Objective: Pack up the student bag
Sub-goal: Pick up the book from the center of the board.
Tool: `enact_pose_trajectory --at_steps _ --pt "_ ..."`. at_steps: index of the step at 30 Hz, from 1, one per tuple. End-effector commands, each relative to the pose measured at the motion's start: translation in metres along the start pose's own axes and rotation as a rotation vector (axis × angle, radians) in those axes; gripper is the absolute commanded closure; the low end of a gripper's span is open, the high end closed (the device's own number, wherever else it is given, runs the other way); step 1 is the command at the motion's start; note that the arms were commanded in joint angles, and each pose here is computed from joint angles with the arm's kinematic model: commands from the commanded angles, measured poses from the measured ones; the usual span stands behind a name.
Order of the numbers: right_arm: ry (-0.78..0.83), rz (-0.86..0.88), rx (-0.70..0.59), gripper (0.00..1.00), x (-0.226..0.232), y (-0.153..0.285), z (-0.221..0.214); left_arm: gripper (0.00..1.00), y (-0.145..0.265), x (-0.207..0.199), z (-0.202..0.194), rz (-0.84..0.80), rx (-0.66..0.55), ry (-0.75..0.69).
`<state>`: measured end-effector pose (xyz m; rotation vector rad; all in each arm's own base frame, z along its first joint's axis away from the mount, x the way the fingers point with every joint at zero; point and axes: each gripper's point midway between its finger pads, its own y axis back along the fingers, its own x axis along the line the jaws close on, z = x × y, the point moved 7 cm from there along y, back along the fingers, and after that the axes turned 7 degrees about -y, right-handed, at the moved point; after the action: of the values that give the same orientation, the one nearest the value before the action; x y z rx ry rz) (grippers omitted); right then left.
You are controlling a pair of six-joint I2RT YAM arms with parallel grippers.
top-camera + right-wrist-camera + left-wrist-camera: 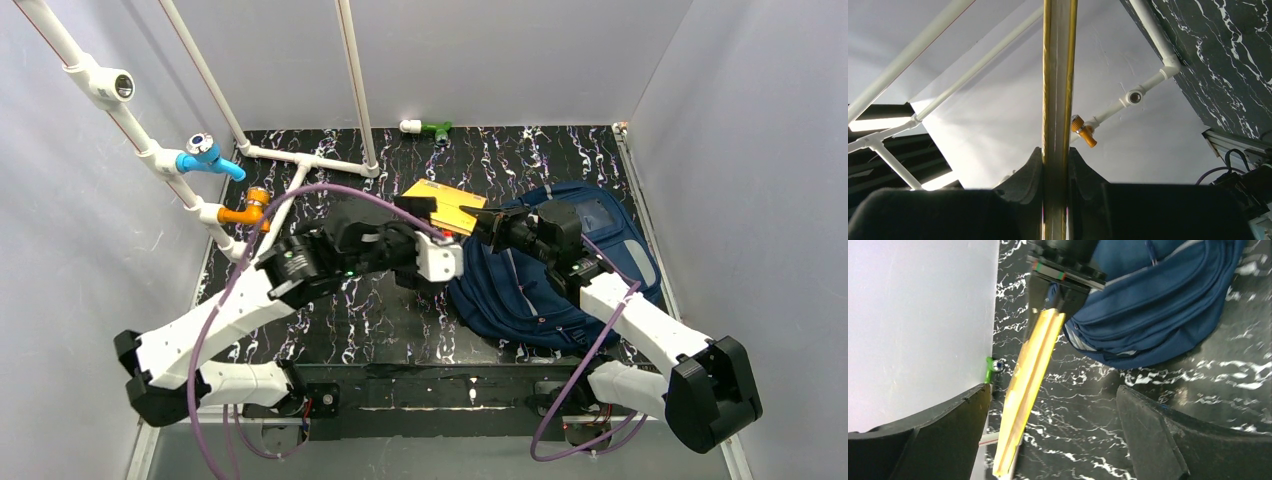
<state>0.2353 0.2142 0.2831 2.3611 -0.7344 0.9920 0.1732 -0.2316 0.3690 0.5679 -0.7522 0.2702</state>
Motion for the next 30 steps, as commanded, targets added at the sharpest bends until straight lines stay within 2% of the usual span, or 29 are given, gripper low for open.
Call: enact_pose_trajectory --at_steps 1,7,9,16,22,25,26,30 --pt "-0.042 0.144 0.139 0.99 0.051 0.02 -0.043 0.06 -0.016 0.004 -0.008 -0.005 0.147 -0.24" --pt "-0.018 0.126 0.126 0.99 0.051 0.023 -0.045 0.2 -0.038 0.019 -0.008 0.119 0.2 -0.251" --pt "-0.007 0.12 0.121 0.99 0.051 0.023 -0.046 0.22 -0.045 0.018 -0.011 0.115 0.228 -0.26" --pt "0.028 0.102 0.114 0.99 0.049 0.028 -0.049 0.45 -0.057 0.011 -0.022 0.087 0.282 -0.26" --pt "0.088 0.053 0.118 0.99 0.046 0.028 -0.053 0.45 -0.067 0.005 -0.027 0.038 0.311 -0.261" --pt "0.103 0.047 0.118 0.99 0.046 0.03 -0.054 0.5 -0.071 0.003 -0.029 0.013 0.326 -0.261" --pt "0.116 0.048 0.116 0.99 0.047 0.031 -0.056 0.54 -0.072 0.003 -0.029 0.009 0.332 -0.258" --pt "0.186 0.032 0.078 0.99 0.047 0.032 -0.055 0.84 -0.071 0.005 -0.026 -0.004 0.328 -0.209"
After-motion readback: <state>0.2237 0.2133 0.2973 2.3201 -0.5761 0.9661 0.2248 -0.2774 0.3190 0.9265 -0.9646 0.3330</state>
